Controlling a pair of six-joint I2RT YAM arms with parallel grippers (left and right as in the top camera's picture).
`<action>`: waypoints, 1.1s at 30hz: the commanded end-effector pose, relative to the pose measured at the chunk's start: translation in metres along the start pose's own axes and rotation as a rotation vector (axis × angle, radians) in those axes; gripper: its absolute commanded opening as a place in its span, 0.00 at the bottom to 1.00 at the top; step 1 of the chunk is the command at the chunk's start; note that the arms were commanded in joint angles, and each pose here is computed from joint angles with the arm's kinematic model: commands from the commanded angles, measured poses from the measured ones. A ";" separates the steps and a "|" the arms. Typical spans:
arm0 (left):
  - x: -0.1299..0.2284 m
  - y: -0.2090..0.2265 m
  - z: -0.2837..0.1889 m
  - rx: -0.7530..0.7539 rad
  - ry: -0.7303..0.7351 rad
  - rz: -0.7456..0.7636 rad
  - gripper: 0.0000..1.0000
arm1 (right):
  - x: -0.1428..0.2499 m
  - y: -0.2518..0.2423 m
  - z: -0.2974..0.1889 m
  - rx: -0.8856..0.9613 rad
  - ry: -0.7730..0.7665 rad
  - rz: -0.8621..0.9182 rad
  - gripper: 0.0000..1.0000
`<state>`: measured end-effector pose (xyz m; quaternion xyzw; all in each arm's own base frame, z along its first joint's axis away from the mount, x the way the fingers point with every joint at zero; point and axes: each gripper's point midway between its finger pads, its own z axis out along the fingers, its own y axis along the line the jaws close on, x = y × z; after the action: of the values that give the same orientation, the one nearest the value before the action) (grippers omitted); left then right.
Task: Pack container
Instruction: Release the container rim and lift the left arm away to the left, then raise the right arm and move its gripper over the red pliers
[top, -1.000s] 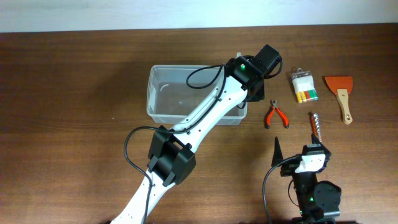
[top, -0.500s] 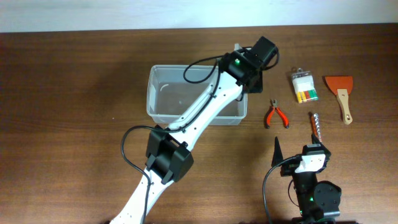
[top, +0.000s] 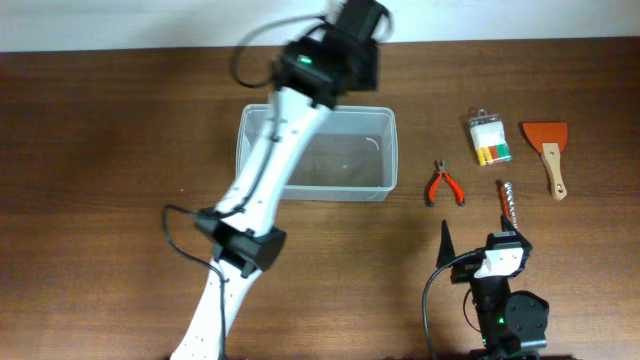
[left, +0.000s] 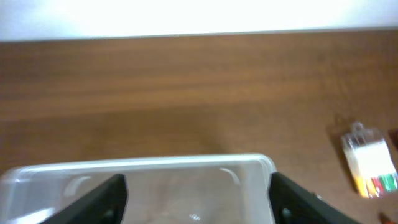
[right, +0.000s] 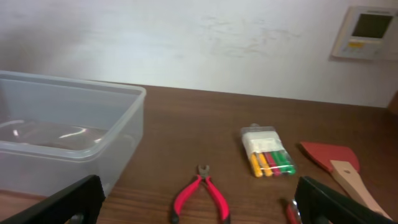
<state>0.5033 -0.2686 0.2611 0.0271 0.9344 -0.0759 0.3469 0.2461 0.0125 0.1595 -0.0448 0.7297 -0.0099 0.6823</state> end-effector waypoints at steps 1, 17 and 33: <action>-0.044 0.080 -0.074 -0.082 -0.119 -0.084 0.84 | -0.015 0.024 -0.002 -0.143 -0.069 0.018 0.99; -0.036 0.313 -0.142 -0.341 -0.063 -0.323 0.98 | -0.057 0.036 -0.013 -0.241 -0.186 0.166 0.99; -0.035 0.319 -0.144 -0.348 -0.065 -0.332 0.99 | -0.070 0.022 -0.014 -0.164 0.064 0.179 0.99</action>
<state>0.4785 0.0708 0.3332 -0.1971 0.9198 0.0322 0.3377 0.2317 0.0529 0.1992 -0.0510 0.7425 0.1465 0.6517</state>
